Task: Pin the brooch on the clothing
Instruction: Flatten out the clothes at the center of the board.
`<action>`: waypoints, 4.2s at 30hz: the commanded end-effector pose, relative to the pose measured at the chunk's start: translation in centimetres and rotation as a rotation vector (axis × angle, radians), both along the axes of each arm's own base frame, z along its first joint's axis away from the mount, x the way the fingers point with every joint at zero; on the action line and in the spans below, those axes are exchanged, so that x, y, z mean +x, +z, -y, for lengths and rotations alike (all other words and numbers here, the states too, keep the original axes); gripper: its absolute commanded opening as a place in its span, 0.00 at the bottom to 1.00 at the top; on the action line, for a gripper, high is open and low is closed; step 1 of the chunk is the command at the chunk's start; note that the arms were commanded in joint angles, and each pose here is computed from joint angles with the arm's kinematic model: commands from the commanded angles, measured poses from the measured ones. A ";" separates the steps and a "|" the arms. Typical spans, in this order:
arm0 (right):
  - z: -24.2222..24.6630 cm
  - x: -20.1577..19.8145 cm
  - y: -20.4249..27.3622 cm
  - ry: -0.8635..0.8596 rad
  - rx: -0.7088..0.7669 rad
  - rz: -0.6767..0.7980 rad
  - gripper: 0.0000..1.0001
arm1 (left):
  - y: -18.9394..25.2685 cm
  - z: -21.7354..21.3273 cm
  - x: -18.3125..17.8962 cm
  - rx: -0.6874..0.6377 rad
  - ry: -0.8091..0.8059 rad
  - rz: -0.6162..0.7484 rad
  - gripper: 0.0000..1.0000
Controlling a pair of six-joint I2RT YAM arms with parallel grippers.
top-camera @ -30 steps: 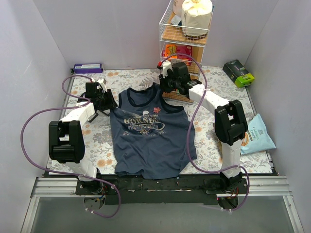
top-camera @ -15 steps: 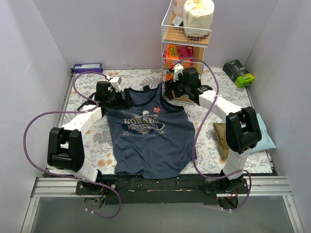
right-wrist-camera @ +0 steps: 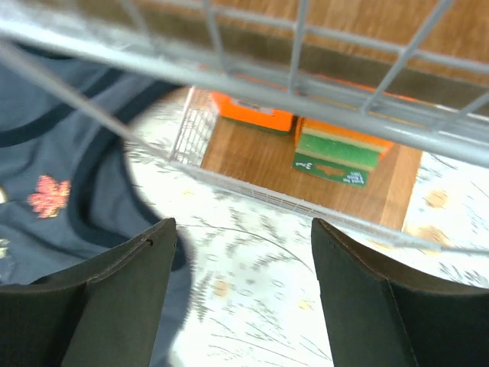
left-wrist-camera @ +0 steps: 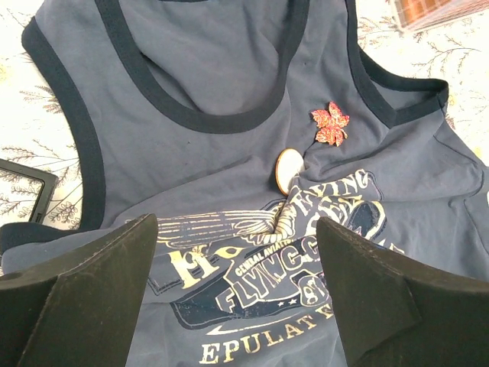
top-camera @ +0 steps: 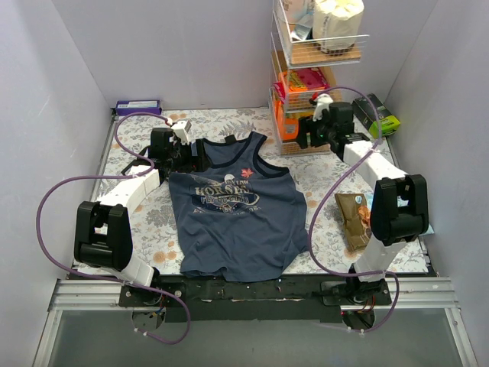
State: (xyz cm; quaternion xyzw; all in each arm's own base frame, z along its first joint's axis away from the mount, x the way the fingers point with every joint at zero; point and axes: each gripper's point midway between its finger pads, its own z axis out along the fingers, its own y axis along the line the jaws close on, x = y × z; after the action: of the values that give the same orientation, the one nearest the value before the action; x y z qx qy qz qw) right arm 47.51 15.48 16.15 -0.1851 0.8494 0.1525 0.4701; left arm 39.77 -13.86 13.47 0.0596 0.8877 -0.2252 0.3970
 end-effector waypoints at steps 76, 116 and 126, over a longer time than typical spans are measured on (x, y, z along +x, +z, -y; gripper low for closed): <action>-40.5 -46.3 -2.1 1.232 0.338 -0.355 0.07 | -16.1 2.0 17.9 -0.307 0.099 -0.327 0.90; -3.5 -7.4 -10.5 -0.112 -0.052 -0.206 0.77 | -4.7 3.2 4.8 -0.277 0.144 -0.096 0.98; -3.1 -7.2 -13.3 -0.136 -0.085 -0.223 0.64 | -8.2 0.9 1.2 -0.339 0.211 -0.209 0.98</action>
State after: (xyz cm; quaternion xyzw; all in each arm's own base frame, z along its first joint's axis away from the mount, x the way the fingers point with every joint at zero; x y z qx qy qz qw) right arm 38.91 18.50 2.62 -0.1298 0.9199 0.1140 0.3521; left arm 42.15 -15.79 5.23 -0.1044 0.8763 -0.3281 0.3369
